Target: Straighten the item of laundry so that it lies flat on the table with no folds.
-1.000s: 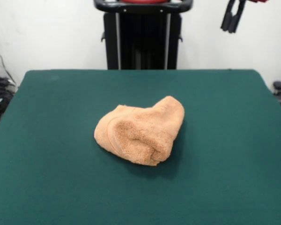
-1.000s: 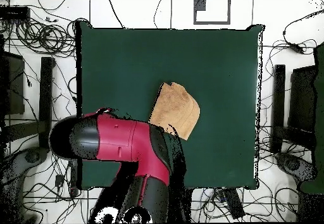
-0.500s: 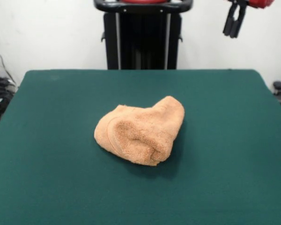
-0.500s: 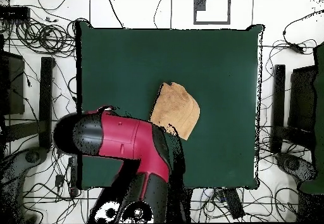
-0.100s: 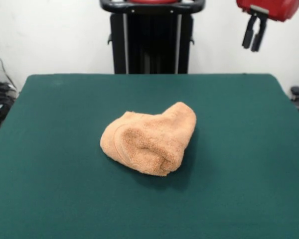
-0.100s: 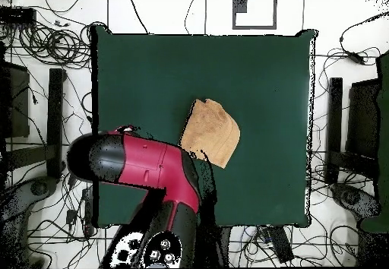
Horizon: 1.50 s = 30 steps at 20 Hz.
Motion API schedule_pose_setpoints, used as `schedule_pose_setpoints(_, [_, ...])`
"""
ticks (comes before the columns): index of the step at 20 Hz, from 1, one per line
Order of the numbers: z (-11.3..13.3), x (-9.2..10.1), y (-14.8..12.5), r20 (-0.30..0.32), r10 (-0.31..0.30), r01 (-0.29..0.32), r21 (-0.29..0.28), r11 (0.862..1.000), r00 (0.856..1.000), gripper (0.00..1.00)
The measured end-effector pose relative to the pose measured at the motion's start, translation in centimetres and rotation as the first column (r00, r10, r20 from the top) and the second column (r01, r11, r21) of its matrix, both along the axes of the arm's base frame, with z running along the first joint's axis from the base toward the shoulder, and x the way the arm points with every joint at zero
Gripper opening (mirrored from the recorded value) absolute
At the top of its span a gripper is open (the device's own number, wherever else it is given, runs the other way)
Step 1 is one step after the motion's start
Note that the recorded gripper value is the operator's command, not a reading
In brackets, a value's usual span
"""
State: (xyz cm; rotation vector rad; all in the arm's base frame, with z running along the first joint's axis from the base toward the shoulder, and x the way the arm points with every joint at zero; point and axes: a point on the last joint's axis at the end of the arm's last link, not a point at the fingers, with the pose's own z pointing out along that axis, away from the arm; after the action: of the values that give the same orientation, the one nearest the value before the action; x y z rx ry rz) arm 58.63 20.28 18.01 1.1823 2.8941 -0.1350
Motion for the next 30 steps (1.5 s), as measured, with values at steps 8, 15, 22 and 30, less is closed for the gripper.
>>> schedule_pose_setpoints(8, [-0.8,-0.4,1.4,0.005,0.009,-0.009,0.003,1.000,1.000,1.00])
schedule_pose_setpoints(15, [-0.3,-0.6,3.3,0.015,-0.043,0.043,0.029,0.999,0.999,1.00])
schedule_pose_setpoints(22, [1.7,1.0,4.9,0.000,-0.292,0.289,0.137,0.947,0.956,1.00])
schedule_pose_setpoints(30, [3.3,0.9,6.5,-0.075,-0.504,0.509,0.160,0.846,0.860,1.00])
